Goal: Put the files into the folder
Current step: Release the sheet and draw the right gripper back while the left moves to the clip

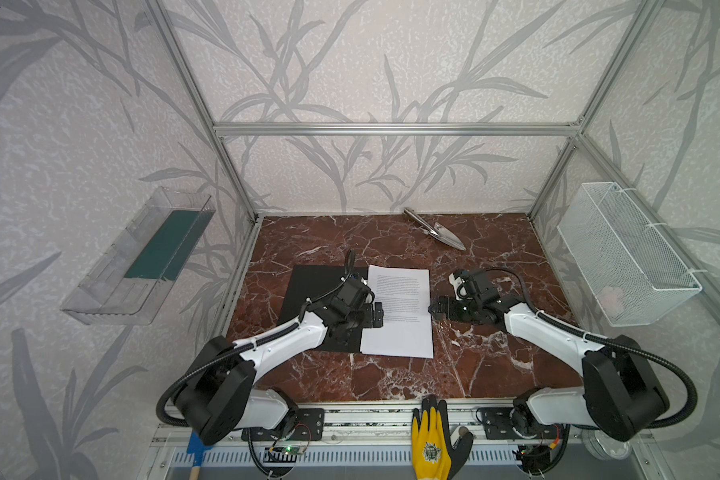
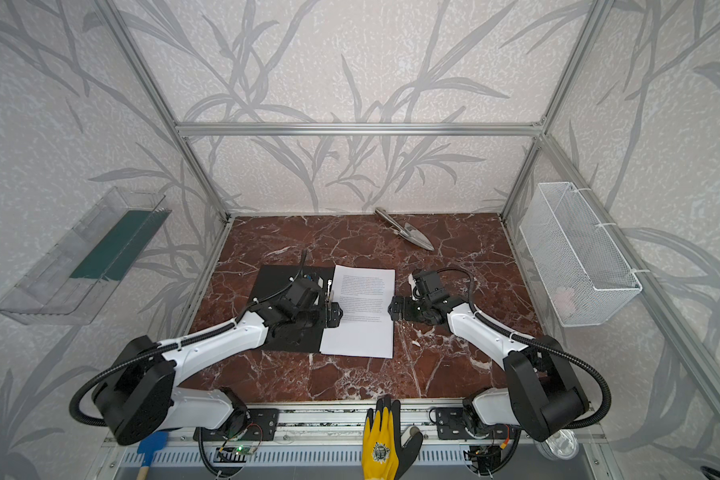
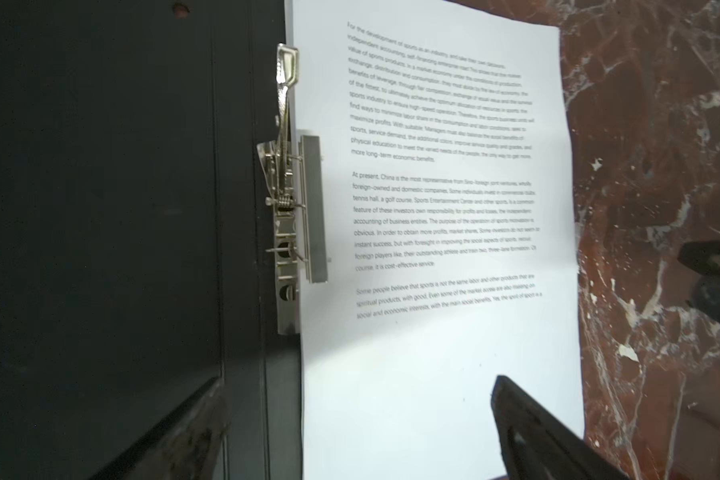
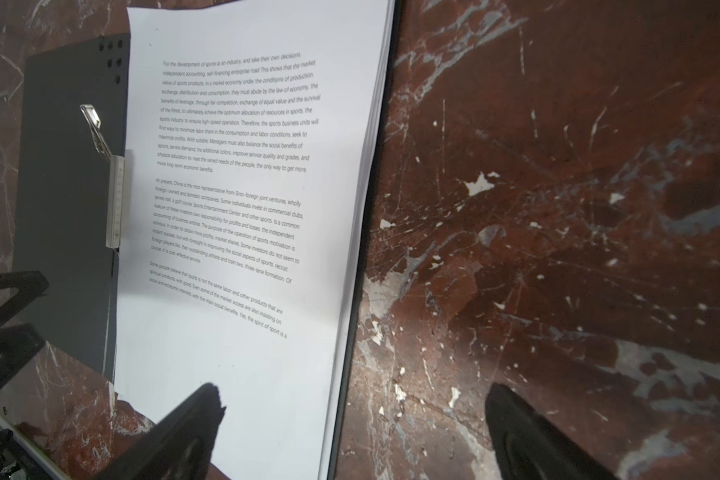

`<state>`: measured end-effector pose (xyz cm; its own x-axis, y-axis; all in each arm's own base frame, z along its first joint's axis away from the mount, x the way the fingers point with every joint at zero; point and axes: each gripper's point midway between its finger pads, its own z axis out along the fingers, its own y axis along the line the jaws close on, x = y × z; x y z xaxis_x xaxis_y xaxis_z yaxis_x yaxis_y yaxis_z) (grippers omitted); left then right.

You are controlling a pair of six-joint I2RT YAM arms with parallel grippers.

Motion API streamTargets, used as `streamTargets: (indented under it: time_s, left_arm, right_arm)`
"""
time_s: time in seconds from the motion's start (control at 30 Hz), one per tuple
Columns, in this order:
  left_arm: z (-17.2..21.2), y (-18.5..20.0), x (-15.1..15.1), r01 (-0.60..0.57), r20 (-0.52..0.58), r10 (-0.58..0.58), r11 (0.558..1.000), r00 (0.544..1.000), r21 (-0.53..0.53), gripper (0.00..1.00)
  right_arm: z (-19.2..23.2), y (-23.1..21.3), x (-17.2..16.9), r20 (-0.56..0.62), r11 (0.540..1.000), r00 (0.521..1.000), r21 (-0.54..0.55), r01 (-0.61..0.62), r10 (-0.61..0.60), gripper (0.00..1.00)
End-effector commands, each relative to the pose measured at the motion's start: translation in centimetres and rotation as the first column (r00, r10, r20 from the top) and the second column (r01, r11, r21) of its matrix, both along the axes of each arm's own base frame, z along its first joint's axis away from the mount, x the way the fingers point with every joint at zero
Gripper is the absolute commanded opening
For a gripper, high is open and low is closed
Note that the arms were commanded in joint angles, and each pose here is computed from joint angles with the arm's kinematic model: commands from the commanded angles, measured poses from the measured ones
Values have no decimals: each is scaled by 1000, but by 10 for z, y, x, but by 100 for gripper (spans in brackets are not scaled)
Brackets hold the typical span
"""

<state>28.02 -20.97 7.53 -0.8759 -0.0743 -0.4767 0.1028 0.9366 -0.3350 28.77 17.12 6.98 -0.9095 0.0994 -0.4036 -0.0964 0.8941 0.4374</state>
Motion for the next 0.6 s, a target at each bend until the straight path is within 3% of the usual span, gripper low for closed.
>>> streamTargets:
  time_s: [0.0,0.13,0.57]
  left_arm:
    - [7,-12,16,8,-6,-8,999,1000,-36,99]
    - [-11,3,23,-6,-65,10,998,998,57,99]
    - [-42,-8,30,64,-140,-58,997,988,40,99]
  right_arm:
    - [-5,1,3,-8,996,1000,90,-18,19,99]
    - [-7,-10,4,-35,993,999,117,12,-8,99]
    - [8,-14,-1,10,993,1000,117,10,-11,99]
